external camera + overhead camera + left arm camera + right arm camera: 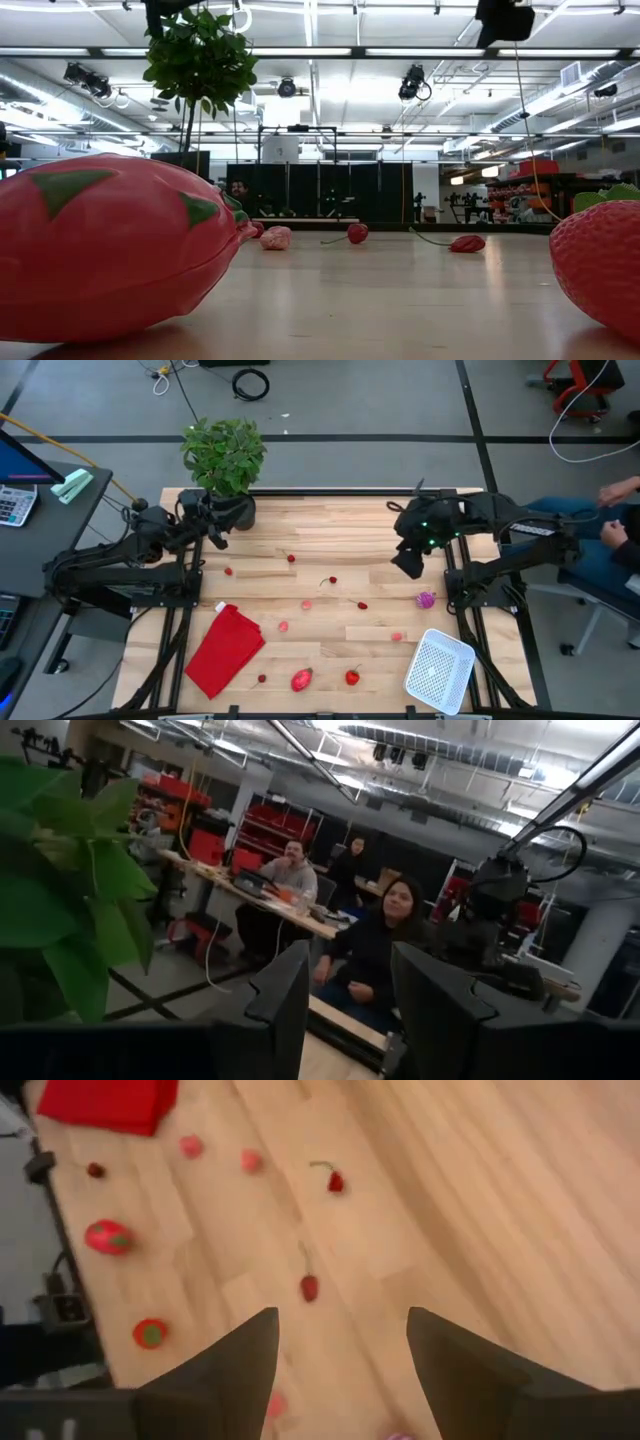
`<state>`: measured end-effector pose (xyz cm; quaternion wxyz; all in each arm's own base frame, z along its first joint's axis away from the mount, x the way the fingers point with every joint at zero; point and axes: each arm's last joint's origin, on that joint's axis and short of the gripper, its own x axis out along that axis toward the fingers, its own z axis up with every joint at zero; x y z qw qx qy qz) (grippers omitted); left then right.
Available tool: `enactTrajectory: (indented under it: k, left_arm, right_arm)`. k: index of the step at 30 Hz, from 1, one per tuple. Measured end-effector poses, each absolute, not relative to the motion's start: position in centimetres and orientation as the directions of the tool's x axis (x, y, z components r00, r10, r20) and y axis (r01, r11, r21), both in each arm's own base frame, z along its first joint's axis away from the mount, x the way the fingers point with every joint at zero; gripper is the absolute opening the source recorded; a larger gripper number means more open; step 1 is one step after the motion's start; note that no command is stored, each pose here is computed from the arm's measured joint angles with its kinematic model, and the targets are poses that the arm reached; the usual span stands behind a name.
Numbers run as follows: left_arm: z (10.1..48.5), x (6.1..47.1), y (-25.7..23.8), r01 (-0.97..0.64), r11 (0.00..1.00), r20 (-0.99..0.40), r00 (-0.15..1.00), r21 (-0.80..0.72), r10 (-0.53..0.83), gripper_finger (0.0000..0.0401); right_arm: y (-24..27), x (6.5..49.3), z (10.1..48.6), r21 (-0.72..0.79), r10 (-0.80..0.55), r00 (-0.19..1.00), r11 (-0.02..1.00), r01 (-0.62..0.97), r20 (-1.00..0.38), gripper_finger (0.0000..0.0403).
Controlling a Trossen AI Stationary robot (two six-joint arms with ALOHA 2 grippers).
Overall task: Pick and placing Produce into tupperware
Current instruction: Put the purple onion into the white basket
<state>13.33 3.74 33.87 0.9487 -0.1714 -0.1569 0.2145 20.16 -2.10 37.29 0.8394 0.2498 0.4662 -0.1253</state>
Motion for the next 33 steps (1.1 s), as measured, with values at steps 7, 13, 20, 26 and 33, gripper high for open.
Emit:
enactTrajectory:
  k: [7, 13, 20, 26, 33]
  left_arm:
    - [33.8, 13.4, 3.7, -0.355, 0.849, 0.214, 0.862, -0.392, 0.46, 0.0155]
    - [33.6, 13.4, 3.7, -0.358, 0.848, 0.201, 0.866, -0.392, 0.458, 0.0149]
    - [32.7, 13.5, 3.7, -0.393, 0.841, 0.111, 0.881, -0.373, 0.46, 0.0155]
    - [32.3, 13.6, 3.7, -0.408, 0.838, 0.069, 0.885, -0.362, 0.461, 0.0152]
    - [32.3, 13.6, 3.7, -0.411, 0.837, 0.063, 0.885, -0.361, 0.461, 0.0151]
  right_arm:
    - [-2.1, 21.1, 37.4, 0.356, 0.033, 0.58, 0.818, 0.452, -0.814, 0.0231]
    - [-1.2, 21.9, 36.9, 0.394, 0.12, 0.556, 0.825, 0.405, -0.823, 0.0231]
    - [0.3, 23.2, 37.2, 0.415, 0.159, 0.621, 0.861, 0.294, -0.768, 0.0231]
    - [0.4, 24.6, 36.7, 0.466, 0.137, 0.636, 0.798, 0.383, -0.759, 0.0231]
    - [0.3, 25.8, 34.5, 0.412, 0.15, 0.507, 0.789, 0.456, -0.849, 0.0236]
